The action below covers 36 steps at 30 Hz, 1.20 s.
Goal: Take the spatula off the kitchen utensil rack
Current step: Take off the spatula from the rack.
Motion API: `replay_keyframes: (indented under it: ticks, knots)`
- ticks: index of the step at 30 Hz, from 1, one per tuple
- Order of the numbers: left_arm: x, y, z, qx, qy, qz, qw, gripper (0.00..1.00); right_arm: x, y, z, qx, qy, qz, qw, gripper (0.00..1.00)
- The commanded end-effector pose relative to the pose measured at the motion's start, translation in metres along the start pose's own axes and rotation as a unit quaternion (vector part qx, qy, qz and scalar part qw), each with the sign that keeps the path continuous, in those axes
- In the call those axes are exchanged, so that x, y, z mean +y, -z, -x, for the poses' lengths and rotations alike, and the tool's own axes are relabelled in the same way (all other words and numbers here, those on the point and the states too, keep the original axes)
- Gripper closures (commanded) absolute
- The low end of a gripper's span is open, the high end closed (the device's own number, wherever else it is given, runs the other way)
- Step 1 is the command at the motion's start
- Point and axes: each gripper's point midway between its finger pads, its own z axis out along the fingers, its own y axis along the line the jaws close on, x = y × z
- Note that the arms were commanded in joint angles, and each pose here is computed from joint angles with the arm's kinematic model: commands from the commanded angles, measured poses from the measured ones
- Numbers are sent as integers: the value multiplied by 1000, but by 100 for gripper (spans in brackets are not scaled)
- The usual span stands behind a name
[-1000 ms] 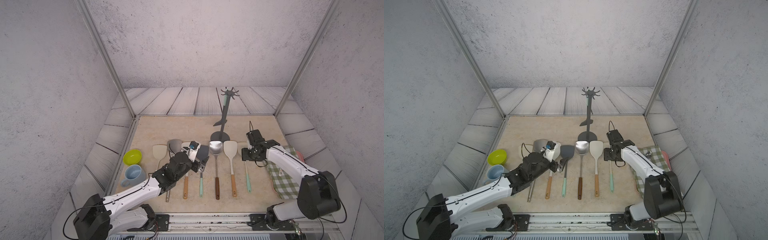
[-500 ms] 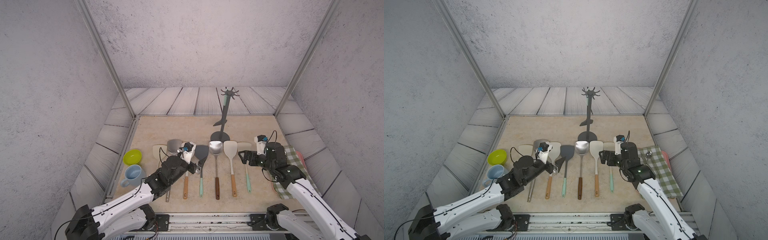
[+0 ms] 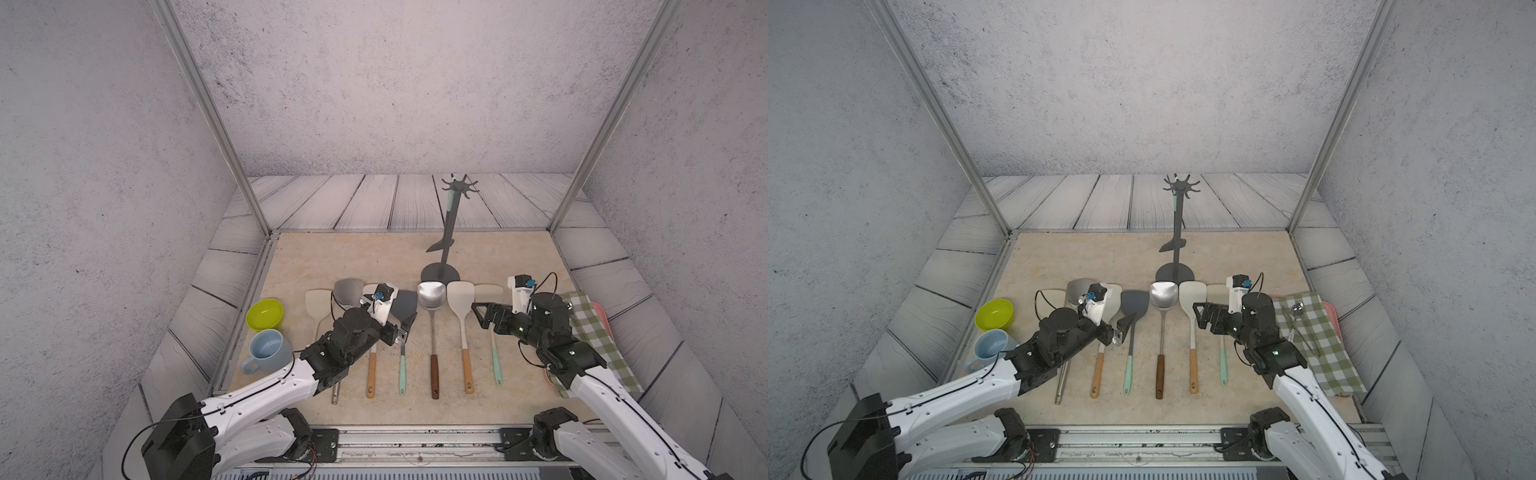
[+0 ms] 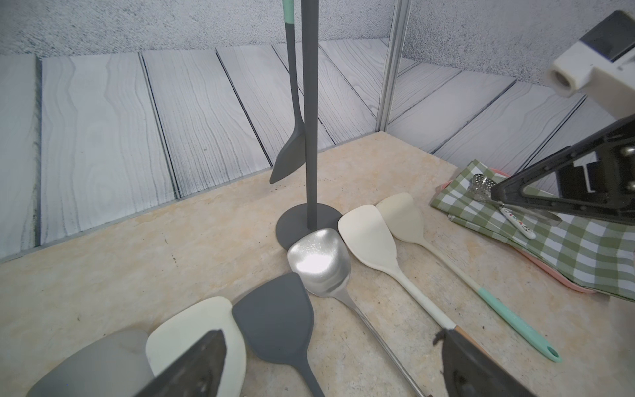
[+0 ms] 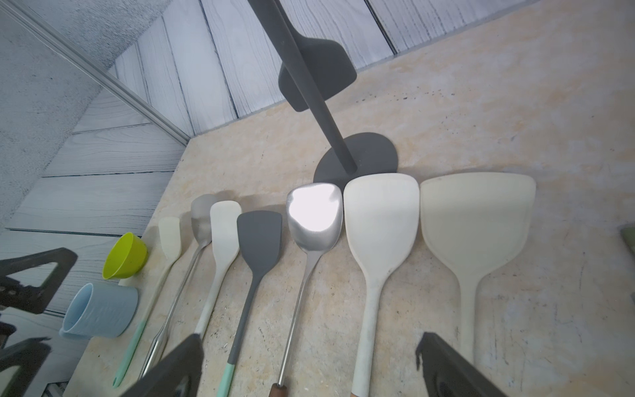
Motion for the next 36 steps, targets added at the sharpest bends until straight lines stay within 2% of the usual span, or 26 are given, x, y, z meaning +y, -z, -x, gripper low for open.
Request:
replay_keyframes:
  ticks: [1, 6, 9, 13, 17, 23, 26, 36]
  knots:
    - [14, -6, 37, -35, 35, -3, 999, 1, 1, 5, 4, -30, 15, 8, 999, 1]
    - [34, -26, 68, -44, 55, 11, 997, 1, 4, 8, -2, -50, 32, 31, 998, 1]
    - [43, -39, 83, -67, 58, 19, 996, 1, 0, 7, -6, -58, 31, 29, 997, 1]
    - [51, -61, 100, -105, 65, -11, 992, 1, -3, 4, -9, -58, 31, 27, 997, 1]
    - [65, -97, 114, -110, 63, -28, 992, 1, -8, -4, -14, -58, 24, 27, 998, 1]
    - [70, -150, 134, -109, 29, -120, 986, 0, -7, -9, -19, -50, 26, 36, 998, 1]
    - [80, -172, 139, -116, 23, -154, 981, 3, -8, -11, -20, -50, 29, 37, 998, 1]
    - [82, -221, 144, -129, 12, -260, 957, 14, -2, -20, -25, -32, 41, 57, 997, 1]
